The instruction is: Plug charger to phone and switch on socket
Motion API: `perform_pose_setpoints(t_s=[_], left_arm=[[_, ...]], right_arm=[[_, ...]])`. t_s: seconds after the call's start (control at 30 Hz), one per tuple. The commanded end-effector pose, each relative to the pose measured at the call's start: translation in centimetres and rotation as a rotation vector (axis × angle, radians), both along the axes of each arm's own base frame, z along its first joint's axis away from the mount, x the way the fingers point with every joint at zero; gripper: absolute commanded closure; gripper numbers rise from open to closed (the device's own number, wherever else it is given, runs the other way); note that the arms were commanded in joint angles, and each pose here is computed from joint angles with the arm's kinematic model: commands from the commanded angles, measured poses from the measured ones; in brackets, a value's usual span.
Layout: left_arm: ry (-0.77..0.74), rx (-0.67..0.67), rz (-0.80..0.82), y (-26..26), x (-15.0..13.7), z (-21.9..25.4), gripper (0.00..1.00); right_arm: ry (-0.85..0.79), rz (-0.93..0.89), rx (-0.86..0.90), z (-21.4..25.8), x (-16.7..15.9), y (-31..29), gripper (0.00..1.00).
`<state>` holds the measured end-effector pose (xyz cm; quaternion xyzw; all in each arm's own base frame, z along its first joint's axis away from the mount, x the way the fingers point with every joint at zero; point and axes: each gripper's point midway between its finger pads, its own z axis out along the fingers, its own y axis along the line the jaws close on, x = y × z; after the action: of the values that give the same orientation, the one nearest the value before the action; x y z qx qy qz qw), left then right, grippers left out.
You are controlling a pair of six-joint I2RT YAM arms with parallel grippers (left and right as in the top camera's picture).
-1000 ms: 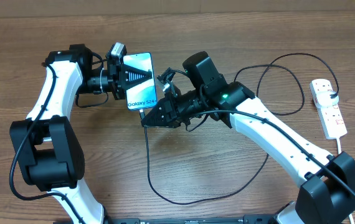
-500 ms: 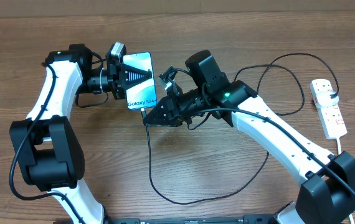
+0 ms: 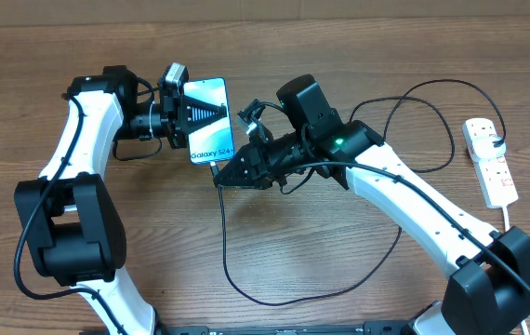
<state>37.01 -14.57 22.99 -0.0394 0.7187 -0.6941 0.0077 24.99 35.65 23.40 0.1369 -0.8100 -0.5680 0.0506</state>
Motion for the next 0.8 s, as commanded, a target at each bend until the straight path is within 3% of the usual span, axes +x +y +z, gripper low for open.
perform_pose_setpoints(t_s=[0.0,0.77], left_arm=[[-0.053,-0.043,-0.001,-0.27,-0.47,2.62,0.96],[-0.053,-0.043,0.003,-0.13,-0.41,2.62,0.96]], right_arm=[[-0.021,-0.057,-0.026,-0.56,1.48,-0.66,0.96],[-0.028,-0.080,-0.037,-0.74,2.11,-1.02,0.96]])
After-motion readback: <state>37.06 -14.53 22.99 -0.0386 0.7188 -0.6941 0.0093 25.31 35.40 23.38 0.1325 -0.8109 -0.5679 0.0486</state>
